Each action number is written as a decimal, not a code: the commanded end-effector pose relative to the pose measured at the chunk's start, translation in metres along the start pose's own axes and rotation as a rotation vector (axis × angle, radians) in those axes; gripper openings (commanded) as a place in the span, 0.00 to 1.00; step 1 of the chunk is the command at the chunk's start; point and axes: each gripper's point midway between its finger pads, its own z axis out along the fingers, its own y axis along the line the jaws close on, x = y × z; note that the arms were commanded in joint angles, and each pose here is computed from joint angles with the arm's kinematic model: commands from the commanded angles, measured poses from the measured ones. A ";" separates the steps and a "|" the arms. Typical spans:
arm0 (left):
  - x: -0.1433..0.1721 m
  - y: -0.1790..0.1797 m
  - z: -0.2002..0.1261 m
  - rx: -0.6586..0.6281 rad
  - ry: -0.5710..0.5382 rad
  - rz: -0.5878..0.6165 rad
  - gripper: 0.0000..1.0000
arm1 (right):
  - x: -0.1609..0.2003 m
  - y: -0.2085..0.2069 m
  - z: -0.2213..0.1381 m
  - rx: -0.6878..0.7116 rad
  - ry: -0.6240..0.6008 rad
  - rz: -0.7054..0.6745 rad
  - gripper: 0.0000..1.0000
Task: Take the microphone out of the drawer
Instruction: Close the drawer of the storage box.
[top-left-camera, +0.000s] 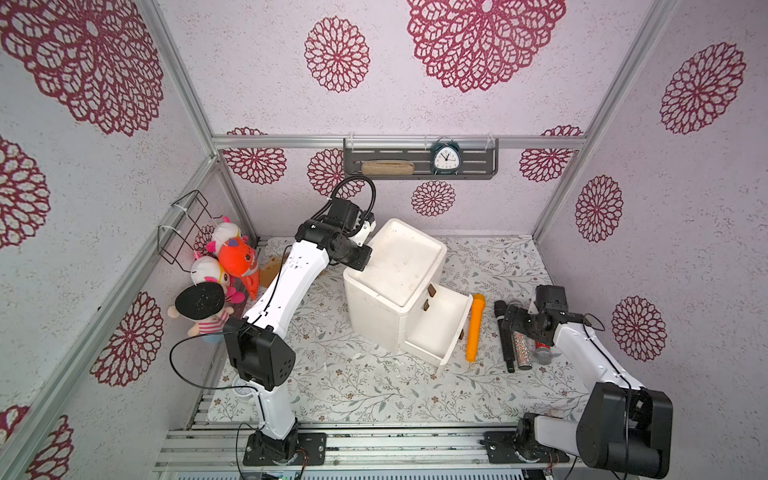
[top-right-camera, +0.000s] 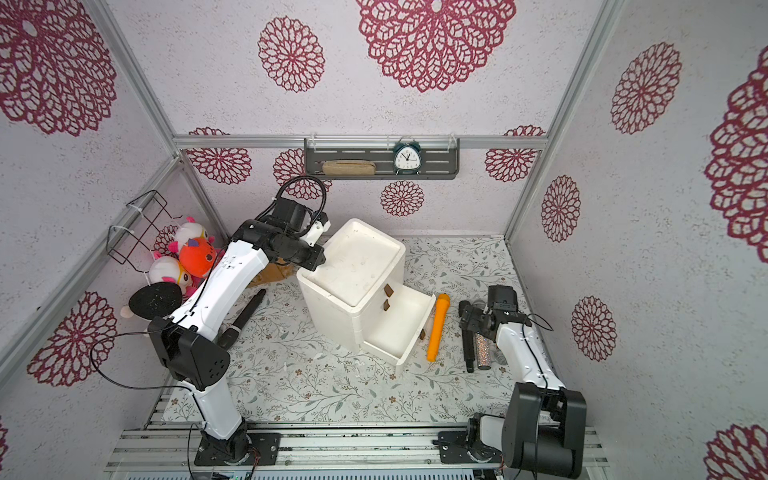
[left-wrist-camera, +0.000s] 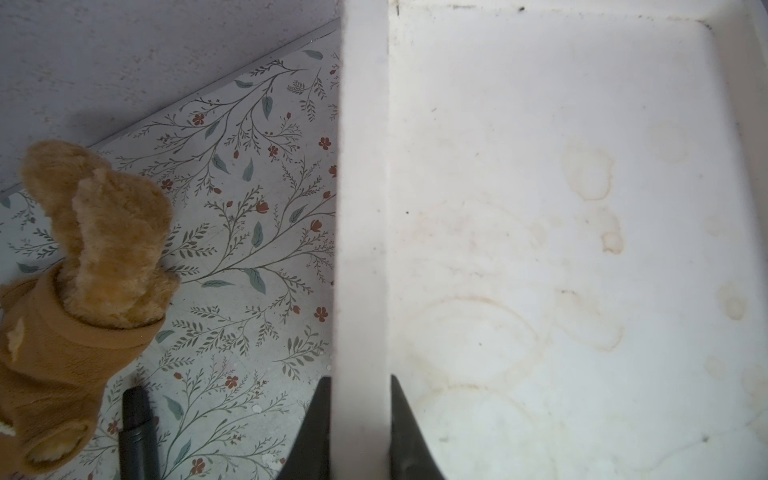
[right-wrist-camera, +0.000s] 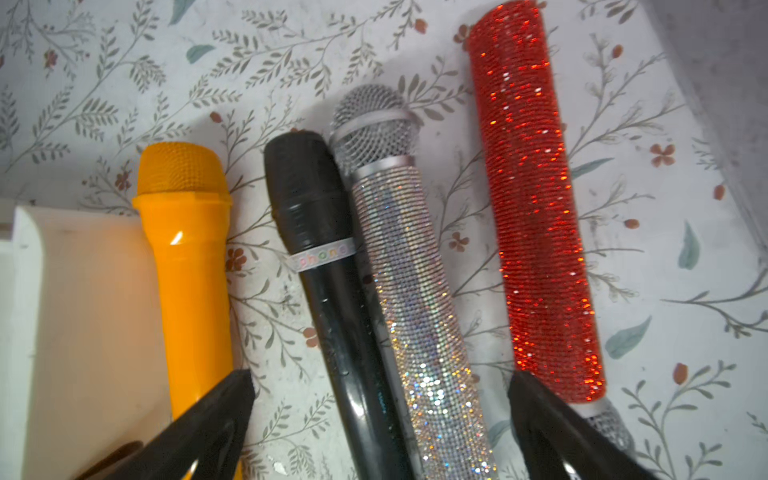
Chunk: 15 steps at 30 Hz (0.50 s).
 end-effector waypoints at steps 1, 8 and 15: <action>0.019 -0.014 0.017 0.071 0.086 -0.003 0.00 | 0.003 0.018 -0.008 -0.041 -0.016 -0.009 0.99; 0.019 -0.013 0.015 0.066 0.082 -0.003 0.00 | 0.014 0.055 -0.004 -0.097 0.002 -0.052 0.99; 0.020 -0.013 0.014 0.065 0.082 -0.003 0.00 | 0.027 0.085 0.002 -0.157 0.023 -0.080 0.99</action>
